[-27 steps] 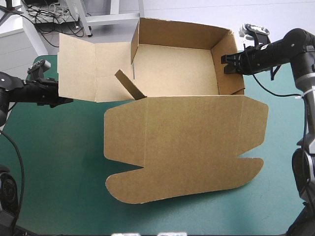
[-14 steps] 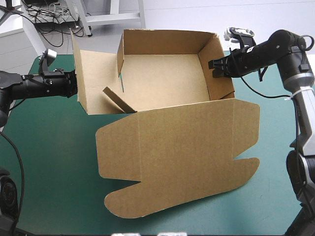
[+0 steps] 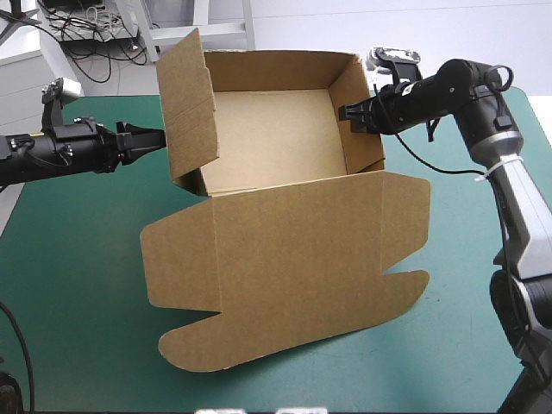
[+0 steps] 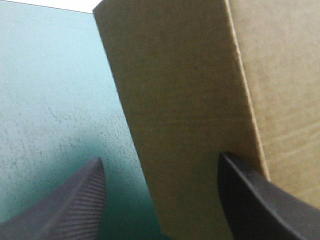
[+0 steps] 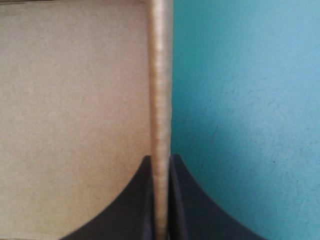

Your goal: Fold the box

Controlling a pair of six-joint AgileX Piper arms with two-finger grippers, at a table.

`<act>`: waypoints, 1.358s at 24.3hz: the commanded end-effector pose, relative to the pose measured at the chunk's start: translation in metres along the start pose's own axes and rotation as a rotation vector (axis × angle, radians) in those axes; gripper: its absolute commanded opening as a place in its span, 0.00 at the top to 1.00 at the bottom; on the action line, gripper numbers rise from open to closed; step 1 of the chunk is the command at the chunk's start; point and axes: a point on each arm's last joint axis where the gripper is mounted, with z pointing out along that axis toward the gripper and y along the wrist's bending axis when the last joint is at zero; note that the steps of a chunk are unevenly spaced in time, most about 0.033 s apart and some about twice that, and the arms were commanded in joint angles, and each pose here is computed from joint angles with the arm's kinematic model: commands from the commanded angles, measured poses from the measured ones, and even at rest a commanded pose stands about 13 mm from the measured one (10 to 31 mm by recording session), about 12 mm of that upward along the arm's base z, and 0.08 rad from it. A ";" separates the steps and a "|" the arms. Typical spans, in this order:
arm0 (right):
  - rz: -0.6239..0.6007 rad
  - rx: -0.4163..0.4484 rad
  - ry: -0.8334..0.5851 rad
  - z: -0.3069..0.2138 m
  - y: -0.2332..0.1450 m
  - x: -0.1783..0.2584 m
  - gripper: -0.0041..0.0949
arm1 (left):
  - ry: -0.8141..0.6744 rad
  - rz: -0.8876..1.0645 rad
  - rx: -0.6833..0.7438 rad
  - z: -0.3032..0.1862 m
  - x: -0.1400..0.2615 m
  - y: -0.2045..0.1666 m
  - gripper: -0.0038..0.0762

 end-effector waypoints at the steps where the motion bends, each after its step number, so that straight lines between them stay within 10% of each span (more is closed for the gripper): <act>1: -0.009 -0.075 -0.152 -0.024 0.033 -0.011 0.98 | -0.018 0.057 0.075 -0.016 0.003 -0.033 0.38; 14: -0.008 -0.131 -0.154 0.013 0.063 -0.008 0.98 | 0.030 0.108 0.130 -0.007 0.012 -0.054 0.39; 33: -0.152 -0.108 -0.208 0.027 0.122 0.007 0.97 | 0.147 0.032 -0.339 -0.012 0.021 -0.011 0.39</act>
